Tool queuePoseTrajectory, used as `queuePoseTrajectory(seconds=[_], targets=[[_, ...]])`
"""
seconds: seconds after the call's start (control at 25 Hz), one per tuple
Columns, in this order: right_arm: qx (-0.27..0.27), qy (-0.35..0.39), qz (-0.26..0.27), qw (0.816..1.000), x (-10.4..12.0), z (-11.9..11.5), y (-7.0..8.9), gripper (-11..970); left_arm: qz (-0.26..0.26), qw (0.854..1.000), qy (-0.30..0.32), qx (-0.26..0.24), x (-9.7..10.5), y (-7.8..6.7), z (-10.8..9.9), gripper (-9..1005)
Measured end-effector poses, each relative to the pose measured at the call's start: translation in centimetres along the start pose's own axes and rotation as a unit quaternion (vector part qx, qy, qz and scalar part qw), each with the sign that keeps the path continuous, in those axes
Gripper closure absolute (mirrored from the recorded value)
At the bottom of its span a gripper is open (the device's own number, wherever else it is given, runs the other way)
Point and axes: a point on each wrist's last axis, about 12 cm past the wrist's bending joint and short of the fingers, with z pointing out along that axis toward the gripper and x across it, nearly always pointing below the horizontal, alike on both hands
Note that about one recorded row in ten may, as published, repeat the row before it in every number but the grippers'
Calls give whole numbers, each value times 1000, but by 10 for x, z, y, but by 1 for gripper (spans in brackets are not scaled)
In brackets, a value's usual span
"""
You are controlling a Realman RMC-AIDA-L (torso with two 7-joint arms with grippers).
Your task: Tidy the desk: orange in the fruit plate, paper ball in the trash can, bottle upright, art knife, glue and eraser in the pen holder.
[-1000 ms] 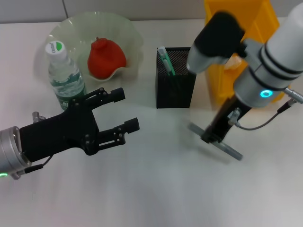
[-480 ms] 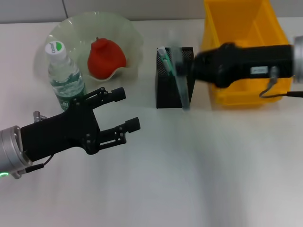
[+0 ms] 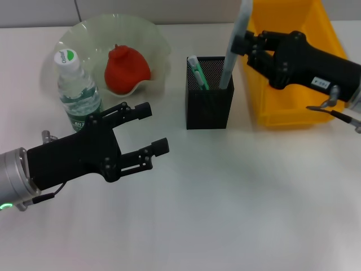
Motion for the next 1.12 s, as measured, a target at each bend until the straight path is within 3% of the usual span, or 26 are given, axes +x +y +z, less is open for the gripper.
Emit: queuePoseTrajectory(seconds=[0.4,1.12], targets=[[26,4,-61,998,11,7,-5,828,0,1000,2,-4,1,1,1,213],[66,42,-69,995,24,31,-17,816,2,1000,9,-7,1,4,5,214]])
